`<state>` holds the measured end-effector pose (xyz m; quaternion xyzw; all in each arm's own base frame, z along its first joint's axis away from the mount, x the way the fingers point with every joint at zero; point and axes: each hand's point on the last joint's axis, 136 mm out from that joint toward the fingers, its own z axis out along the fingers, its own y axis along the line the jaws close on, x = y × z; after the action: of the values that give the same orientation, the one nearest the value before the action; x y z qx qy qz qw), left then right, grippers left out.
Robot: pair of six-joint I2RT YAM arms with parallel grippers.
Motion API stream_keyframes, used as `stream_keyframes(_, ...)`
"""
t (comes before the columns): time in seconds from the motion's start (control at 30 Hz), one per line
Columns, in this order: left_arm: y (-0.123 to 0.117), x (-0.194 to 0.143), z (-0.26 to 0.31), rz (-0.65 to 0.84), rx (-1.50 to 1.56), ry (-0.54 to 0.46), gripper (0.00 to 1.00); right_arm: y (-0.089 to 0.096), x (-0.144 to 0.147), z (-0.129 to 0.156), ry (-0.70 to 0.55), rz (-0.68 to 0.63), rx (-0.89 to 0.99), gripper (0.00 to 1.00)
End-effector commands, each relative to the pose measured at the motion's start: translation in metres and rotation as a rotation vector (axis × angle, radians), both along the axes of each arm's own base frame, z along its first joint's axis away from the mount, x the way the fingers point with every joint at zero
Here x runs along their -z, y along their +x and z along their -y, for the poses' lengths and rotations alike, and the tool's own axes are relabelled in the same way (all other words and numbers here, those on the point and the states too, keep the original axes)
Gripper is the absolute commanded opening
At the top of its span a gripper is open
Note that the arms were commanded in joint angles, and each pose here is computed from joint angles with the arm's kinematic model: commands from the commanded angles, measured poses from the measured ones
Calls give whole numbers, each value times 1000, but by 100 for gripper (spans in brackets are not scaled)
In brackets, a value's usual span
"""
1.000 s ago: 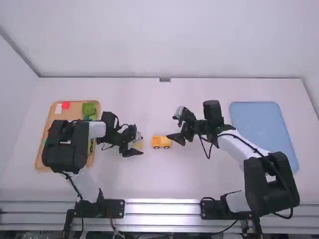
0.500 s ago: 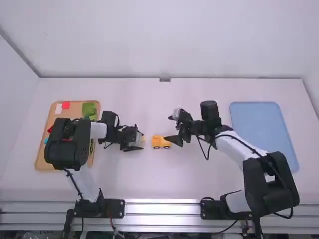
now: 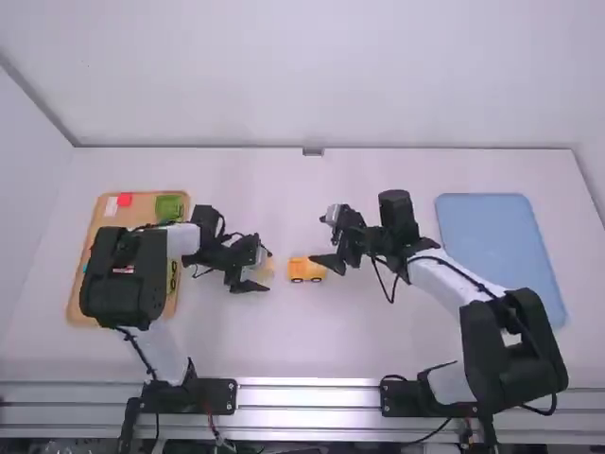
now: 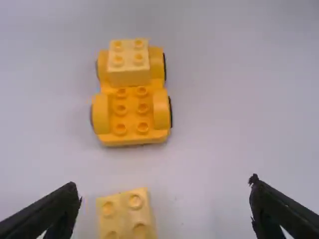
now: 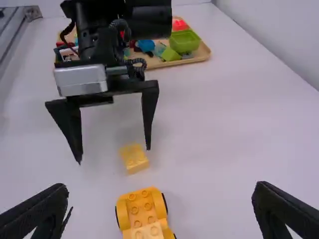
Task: Assemble lego blocks to make yellow taxi
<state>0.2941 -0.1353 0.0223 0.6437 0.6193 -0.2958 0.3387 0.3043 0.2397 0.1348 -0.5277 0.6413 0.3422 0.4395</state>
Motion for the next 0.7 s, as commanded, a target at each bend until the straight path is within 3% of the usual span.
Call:
stream_keyframes(0.0,2,0,-3,9,-13,36,89,-2,-7,2,10,13,1,98)
stream_keyframes(0.13,11,21,-12,-32,-137,95,88,-1,-6,2,5,16,7,98)
stream_keyframes(0.4,15,35,-9,18,-261,26,88,3,-4,4,-14,21,32,98)
stream_keyframes(0.6,16,37,-9,37,-325,-6,73,2,-4,4,-11,20,28,98)
stream_keyframes(0.67,13,39,-9,36,-324,-5,62,2,-4,4,-11,18,29,98)
